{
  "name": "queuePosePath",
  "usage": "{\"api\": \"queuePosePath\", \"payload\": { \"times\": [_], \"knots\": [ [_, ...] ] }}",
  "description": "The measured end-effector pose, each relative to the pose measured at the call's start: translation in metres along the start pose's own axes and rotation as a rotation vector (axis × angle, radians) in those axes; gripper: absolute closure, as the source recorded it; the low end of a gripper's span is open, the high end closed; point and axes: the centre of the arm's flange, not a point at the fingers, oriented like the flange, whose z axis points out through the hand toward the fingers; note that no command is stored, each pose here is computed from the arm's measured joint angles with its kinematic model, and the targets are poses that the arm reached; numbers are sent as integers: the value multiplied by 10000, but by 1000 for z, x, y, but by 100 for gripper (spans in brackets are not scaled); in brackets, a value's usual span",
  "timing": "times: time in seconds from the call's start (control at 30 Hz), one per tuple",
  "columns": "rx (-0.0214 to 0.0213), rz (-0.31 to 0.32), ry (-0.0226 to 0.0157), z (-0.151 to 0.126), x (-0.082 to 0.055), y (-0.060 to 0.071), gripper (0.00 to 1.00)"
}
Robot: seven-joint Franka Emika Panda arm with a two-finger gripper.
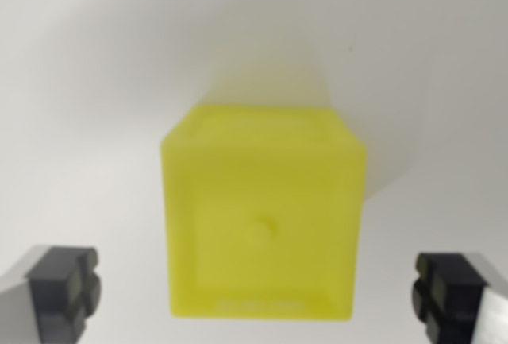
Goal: Pick yellow cube
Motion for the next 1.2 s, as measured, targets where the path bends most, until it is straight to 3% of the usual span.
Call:
{"api": "queuePosePath", "payload": {
  "times": [0.53,0.97,1.0,1.2],
  "knots": [
    [-11,62,-2,39,0,0,0],
    [-11,81,1,43,0,0,0],
    [-10,81,1,43,0,0,100],
    [-10,81,4,36,0,0,100]
  ]
}}
